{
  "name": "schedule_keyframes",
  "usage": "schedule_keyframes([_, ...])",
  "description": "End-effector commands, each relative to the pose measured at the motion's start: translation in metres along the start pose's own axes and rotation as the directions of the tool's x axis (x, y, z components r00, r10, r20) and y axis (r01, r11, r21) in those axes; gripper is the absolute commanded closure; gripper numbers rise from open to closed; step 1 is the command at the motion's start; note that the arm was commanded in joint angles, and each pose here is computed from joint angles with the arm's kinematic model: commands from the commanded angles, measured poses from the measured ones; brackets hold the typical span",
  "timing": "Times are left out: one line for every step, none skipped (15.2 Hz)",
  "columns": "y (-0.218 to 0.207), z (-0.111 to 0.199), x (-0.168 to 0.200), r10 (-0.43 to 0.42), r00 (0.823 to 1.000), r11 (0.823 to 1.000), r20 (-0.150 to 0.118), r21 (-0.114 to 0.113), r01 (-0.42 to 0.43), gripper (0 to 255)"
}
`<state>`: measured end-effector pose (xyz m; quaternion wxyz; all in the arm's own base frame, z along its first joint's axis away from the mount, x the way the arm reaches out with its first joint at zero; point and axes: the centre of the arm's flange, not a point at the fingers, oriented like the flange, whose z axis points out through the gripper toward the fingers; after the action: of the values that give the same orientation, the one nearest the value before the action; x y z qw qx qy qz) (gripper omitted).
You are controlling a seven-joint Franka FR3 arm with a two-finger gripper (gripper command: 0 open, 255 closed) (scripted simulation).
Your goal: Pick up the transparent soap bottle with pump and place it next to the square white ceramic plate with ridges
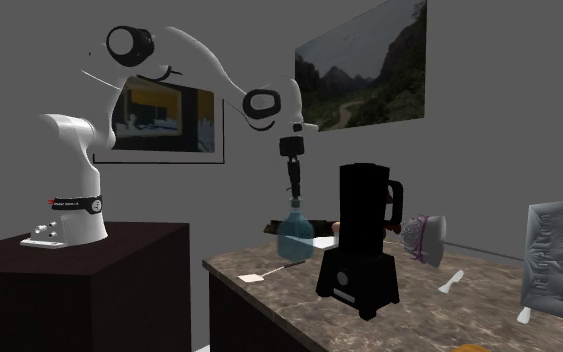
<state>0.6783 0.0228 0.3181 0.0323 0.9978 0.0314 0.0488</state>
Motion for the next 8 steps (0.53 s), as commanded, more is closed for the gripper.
schedule_keyframes([0.001,-0.011,0.001,0.000,1.000,1.000,0.000,0.000,0.000,255])
schedule_keyframes([0.001,-0.016,0.001,0.000,1.000,1.000,0.000,0.000,0.000,255])
schedule_keyframes([0.001,-0.021,0.002,0.000,1.000,1.000,0.000,0.000,0.000,255])
schedule_keyframes([0.002,-0.027,0.002,0.000,1.000,1.000,0.000,0.000,0.000,255])
schedule_keyframes([0.002,-0.032,0.003,0.000,1.000,1.000,0.000,0.000,0.000,255])
schedule_keyframes([0.002,-0.037,0.003,0.000,1.000,1.000,0.000,0.000,0.000,255])
schedule_keyframes([0.003,-0.042,0.004,0.000,1.000,1.000,0.000,0.000,0.000,255])
schedule_keyframes([0.003,-0.048,0.004,0.000,1.000,1.000,0.000,0.000,0.000,255])
